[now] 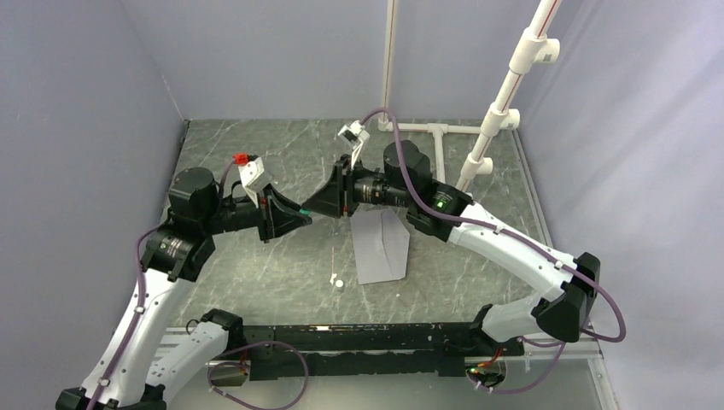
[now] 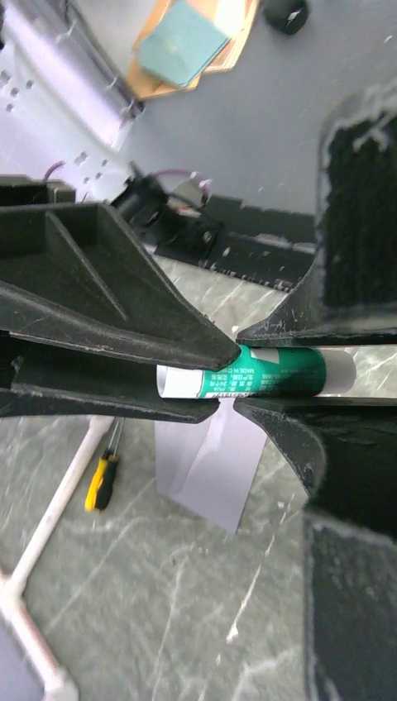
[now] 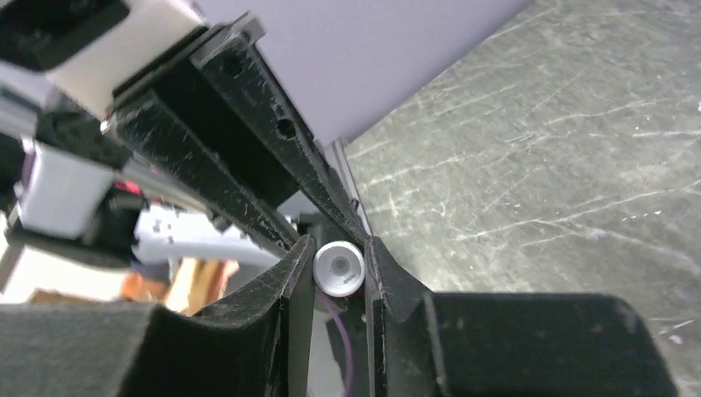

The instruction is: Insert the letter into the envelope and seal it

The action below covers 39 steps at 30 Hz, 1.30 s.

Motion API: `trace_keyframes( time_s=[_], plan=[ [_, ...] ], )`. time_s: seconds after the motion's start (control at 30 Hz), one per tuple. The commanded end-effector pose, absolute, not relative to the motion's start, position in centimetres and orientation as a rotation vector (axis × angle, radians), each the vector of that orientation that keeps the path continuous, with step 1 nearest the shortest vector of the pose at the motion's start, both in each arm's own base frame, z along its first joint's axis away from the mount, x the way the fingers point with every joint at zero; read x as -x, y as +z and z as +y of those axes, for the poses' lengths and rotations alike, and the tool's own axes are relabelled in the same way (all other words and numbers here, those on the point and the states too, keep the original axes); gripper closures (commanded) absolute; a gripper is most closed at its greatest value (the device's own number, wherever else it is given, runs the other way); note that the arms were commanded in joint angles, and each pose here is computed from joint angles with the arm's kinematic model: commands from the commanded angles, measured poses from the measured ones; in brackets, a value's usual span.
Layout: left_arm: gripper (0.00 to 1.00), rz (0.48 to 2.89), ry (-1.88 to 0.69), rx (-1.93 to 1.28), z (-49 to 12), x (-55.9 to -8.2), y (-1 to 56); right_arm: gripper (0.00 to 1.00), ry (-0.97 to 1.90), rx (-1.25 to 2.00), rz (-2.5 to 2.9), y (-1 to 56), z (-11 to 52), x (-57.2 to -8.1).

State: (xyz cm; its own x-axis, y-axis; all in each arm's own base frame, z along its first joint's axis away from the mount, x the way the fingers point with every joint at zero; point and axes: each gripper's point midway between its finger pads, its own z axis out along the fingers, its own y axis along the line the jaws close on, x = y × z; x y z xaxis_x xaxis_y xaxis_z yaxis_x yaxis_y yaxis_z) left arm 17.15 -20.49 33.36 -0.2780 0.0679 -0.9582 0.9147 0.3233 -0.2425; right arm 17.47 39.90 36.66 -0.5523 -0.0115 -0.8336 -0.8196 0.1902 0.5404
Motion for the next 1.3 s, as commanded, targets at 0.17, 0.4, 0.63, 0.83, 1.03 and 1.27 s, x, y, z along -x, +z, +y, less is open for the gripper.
trace_keyframes(
  time_s=[0.17,0.4,0.63,0.83,1.03,1.27],
  plan=[
    [0.97,1.626,-1.292,-0.939,-21.8,-16.3,34.5,0.29,1.516,0.809,1.355,43.0,38.2,-15.1],
    [0.98,1.491,-1.533,-1.131,-22.0,-11.4,36.1,0.24,1.375,1.185,1.183,40.7,37.5,-12.6],
    [0.97,1.43,-1.59,-1.216,-21.6,-9.5,36.6,0.54,1.403,1.292,1.032,41.1,37.1,-10.8],
    [0.98,1.423,-1.586,-1.228,-21.6,-9.5,36.5,0.73,1.448,1.21,1.07,41.8,37.6,-11.3],
    [0.98,1.392,-1.509,-1.205,-21.7,-10.0,37.8,0.85,1.481,1.177,1.196,41.1,38.6,-12.3],
    [0.98,1.349,-1.461,-1.209,-21.6,-9.9,39.1,0.81,1.518,1.172,1.239,40.8,39.0,-12.3]
  ],
)
